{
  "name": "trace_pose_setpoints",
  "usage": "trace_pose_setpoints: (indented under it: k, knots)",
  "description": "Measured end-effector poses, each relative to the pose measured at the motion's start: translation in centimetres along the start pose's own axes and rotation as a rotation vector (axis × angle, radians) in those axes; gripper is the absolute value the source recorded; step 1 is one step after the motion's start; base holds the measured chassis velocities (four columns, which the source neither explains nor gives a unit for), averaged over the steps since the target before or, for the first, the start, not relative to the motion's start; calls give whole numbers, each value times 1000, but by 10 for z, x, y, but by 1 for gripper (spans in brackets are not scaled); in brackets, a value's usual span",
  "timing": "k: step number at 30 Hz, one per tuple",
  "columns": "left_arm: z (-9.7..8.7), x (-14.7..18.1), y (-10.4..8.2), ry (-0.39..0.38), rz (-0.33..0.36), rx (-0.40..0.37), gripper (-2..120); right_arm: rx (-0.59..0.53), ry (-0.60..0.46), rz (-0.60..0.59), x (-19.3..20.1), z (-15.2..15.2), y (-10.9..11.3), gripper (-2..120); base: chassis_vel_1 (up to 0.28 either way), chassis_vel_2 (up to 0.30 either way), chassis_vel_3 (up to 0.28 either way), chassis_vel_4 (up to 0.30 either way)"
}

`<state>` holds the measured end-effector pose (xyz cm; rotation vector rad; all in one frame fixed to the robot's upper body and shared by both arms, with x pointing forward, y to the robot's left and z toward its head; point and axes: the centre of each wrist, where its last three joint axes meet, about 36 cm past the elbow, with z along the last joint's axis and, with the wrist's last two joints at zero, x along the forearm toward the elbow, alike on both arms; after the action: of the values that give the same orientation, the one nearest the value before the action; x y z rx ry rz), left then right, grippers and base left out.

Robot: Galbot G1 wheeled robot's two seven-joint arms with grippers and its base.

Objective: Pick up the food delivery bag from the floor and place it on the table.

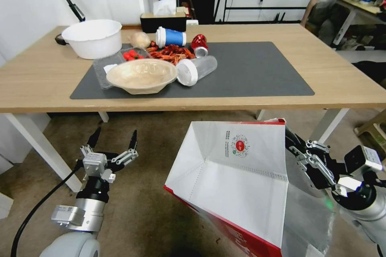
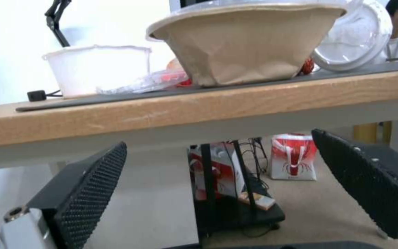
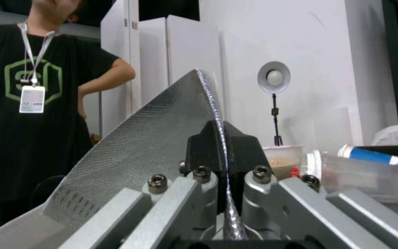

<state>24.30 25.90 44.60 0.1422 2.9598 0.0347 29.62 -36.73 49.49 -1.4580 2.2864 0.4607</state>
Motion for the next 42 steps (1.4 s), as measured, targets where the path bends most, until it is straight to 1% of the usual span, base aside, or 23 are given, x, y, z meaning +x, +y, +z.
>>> trace_pose_setpoints:
  k: [11, 25, 42]
  knots:
    - [-6, 0, 2, -14, 0, -9, 100, 5, -5, -14, -5, -6, 3, 0, 0, 0, 0, 0]
    - [-10, 1, 0, -21, 7, -9, 100, 6, -16, -25, -9, -9, 10, 0, 0, 0, 0, 0]
    - [-10, 0, -1, -22, 12, -9, 100, 7, -38, -32, -14, -7, 12, 0, 0, 0, 0, 0]
